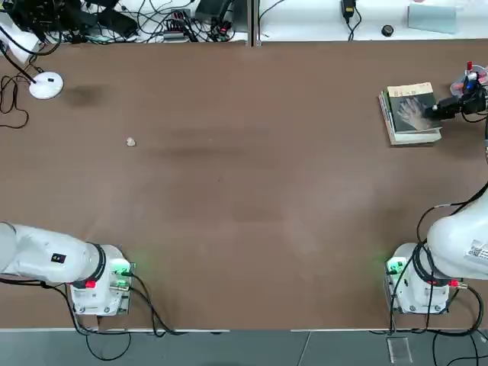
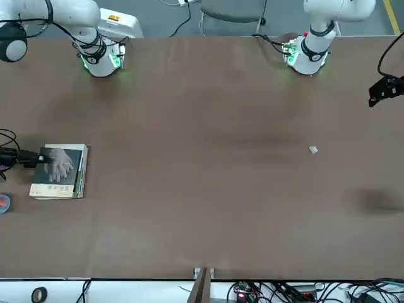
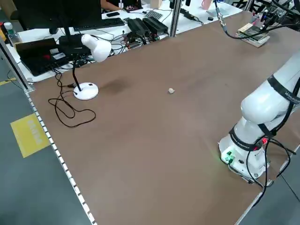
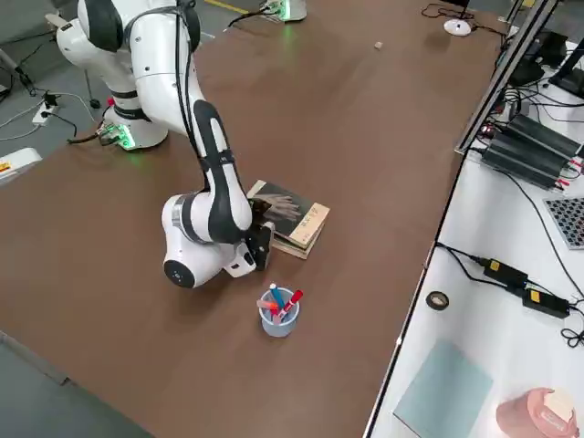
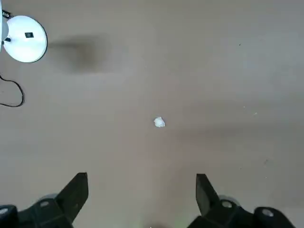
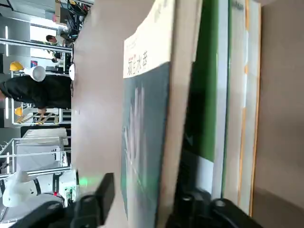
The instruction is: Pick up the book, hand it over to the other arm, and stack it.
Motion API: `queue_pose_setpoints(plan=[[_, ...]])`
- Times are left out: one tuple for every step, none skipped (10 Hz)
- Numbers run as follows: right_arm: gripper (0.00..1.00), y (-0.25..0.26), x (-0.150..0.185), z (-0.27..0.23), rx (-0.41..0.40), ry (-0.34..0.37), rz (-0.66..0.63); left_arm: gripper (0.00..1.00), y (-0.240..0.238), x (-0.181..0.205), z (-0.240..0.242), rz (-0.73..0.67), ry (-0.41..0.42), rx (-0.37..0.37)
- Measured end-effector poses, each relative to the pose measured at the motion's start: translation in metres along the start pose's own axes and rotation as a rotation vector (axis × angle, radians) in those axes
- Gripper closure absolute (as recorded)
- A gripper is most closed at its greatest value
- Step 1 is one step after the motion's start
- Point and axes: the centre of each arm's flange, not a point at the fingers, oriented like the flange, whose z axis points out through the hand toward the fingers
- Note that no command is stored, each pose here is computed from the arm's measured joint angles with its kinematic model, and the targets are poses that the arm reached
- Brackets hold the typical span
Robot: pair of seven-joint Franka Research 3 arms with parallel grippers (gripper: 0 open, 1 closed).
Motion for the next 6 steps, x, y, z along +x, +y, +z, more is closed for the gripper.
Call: queue_pose_setpoints(plan=[[0.28, -0.001, 0.001, -0.001, 0.0, 0.0, -0.002, 0.0, 0.0, 0.0, -0.001, 0.0, 0.001, 0.0], [0.28, -0.001, 0.001, -0.004, -0.006, 0.0, -0.003, 0.0, 0.0, -0.001, -0.001, 0.0, 0.002, 0.0], [0.26, -0.002, 0.002, -0.009, -0.017, -0.002, -0.005, 0.0, 0.0, -0.001, -0.001, 0.0, 0.003, 0.0], [0.16, -0.003, 0.002, -0.014, -0.029, -0.004, -0.007, 0.0, 0.0, -0.001, -0.002, 0.0, 0.003, 0.0], [0.11, -0.004, 0.003, -0.019, -0.04, -0.005, -0.01, 0.0, 0.0, -0.001, -0.002, 0.0, 0.003, 0.0], [0.1, -0.005, 0.004, -0.025, -0.054, -0.007, -0.014, 0.0, 0.0, -0.001, -0.002, 0.001, 0.003, 0.0]])
